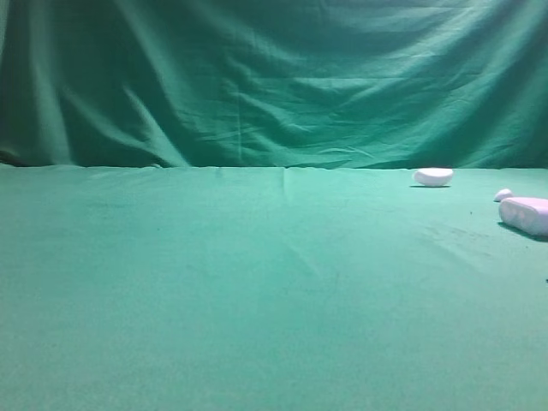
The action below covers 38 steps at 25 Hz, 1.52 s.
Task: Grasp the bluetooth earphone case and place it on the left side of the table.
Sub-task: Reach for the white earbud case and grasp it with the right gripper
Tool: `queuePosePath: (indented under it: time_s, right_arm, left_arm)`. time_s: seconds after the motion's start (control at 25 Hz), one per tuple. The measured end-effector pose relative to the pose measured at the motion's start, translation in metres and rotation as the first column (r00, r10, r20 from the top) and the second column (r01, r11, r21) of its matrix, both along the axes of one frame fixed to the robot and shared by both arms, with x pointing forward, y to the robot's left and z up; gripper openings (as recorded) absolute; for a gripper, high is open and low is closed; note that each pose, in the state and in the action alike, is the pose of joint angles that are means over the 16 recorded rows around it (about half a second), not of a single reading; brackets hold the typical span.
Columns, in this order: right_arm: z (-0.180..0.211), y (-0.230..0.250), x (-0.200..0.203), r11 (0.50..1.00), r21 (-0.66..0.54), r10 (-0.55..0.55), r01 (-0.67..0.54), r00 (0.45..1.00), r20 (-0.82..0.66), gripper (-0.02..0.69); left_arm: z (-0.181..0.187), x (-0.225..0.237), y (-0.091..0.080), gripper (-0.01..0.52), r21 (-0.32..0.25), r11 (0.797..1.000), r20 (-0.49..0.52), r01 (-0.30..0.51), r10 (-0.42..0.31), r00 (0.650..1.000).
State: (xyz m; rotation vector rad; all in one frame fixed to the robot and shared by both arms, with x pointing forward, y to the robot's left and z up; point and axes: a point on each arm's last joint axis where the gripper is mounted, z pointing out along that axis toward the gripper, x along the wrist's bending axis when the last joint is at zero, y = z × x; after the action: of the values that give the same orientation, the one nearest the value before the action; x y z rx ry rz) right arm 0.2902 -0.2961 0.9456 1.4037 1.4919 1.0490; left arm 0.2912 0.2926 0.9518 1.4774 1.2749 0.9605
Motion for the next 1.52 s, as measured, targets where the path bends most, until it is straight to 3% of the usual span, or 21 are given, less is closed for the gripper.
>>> queuePosePath:
  time_s: [0.56, 0.88, 1.2, 1.52]
  right_arm:
    - [0.001, 0.0, 0.0, 1.0, -0.004, 0.003, -0.003, 1.0, 0.014, 0.0]
    - [0.013, 0.003, 0.004, 0.984, 0.178, -0.023, -0.003, 0.989, 0.146, 0.0]
    - [0.04, 0.002, 0.005, 0.923, 0.385, -0.1, -0.022, 0.951, 0.294, 0.0]
    - [0.082, 0.005, 0.019, 0.934, 0.356, -0.06, -0.018, 0.977, 0.207, 0.0]
  left_arm:
    - [0.0, 0.0, 0.0, 0.0, 0.0, 1.0, 0.0, 0.0, 0.0, 1.0]
    - [0.0, 0.0, 0.0, 0.0, 0.0, 1.0, 0.0, 0.0, 0.0, 1.0]
    - [0.0, 0.0, 0.0, 0.0, 0.0, 1.0, 0.0, 0.0, 0.0, 1.0]
    - [0.0, 0.0, 0.0, 0.0, 0.0, 1.0, 0.0, 0.0, 0.0, 1.0]
